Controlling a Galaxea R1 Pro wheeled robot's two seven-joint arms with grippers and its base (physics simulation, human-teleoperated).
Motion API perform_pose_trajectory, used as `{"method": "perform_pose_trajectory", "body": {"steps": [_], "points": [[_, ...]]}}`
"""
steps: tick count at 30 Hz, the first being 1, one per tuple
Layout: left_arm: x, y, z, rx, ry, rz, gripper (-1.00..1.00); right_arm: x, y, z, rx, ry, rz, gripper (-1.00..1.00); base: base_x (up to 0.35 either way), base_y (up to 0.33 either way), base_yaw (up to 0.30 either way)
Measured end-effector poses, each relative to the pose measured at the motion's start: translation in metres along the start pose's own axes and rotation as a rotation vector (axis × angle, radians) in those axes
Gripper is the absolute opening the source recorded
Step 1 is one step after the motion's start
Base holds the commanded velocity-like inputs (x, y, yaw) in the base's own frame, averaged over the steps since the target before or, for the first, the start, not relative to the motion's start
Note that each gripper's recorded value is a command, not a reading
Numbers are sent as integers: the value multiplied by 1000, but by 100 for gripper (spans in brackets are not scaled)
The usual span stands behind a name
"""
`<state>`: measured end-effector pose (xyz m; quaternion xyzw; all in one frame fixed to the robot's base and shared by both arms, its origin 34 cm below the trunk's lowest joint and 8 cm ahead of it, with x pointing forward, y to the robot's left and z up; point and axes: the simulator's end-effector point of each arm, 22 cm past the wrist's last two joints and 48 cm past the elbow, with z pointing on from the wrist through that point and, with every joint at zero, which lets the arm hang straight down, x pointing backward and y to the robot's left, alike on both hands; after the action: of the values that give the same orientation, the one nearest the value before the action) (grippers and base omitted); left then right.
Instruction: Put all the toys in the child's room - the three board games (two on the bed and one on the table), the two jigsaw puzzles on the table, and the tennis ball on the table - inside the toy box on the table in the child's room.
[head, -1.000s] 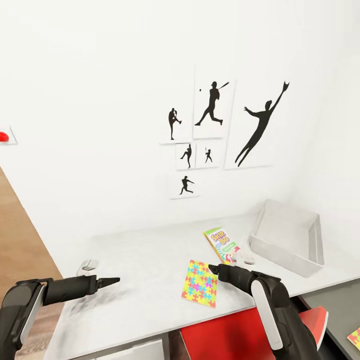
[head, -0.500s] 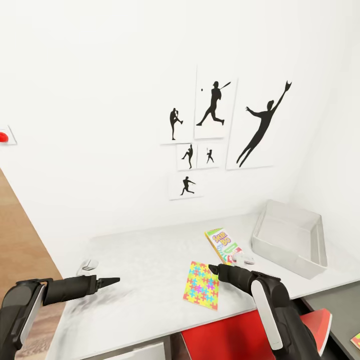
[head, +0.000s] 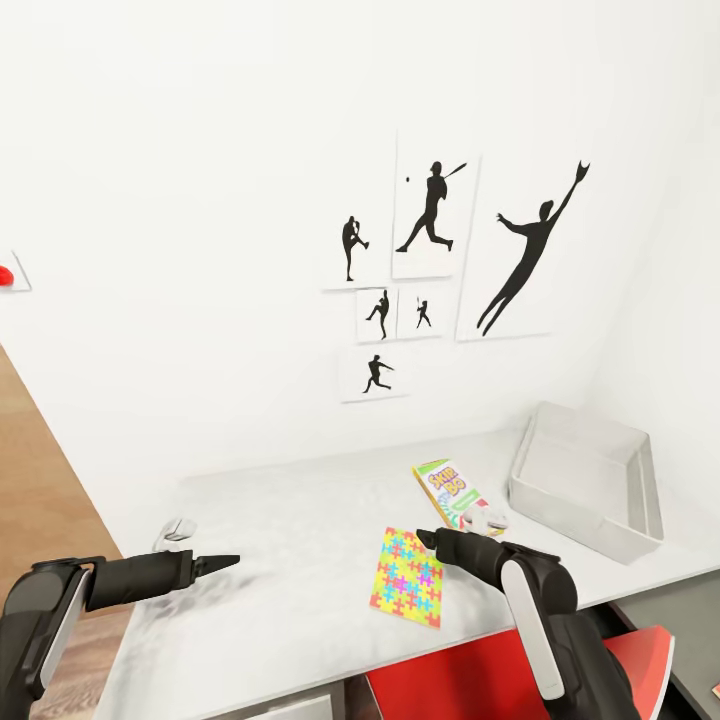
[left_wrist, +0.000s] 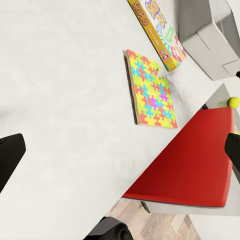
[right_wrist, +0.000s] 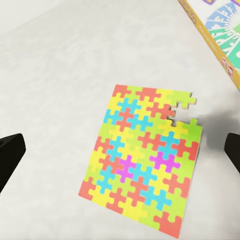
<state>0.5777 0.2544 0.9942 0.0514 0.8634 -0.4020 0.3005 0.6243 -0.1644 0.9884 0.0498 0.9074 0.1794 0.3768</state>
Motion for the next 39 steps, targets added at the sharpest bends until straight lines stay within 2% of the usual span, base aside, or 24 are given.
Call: {"method": "perform_pose_trajectory", "body": {"steps": [8,19,26,35,39], "points": [[0,0,0,0,0,0,100,1,-1,9,7,20,5,100,1,1,0],[0,-1,0,2,0,0,100,10,-15,42,74,113,16,100,0,0,0],[0,-1,0,3,1,-1,100,-25,-11,57,88,116,2,100,0,0,0],[0,-1,1,4,1,-1,100,-37,-15,84,129,205,-1,100,0,0,0],[0,-1,1,4,1,-2,100,-47,-18,92,145,198,1,100,0,0,0]]}}
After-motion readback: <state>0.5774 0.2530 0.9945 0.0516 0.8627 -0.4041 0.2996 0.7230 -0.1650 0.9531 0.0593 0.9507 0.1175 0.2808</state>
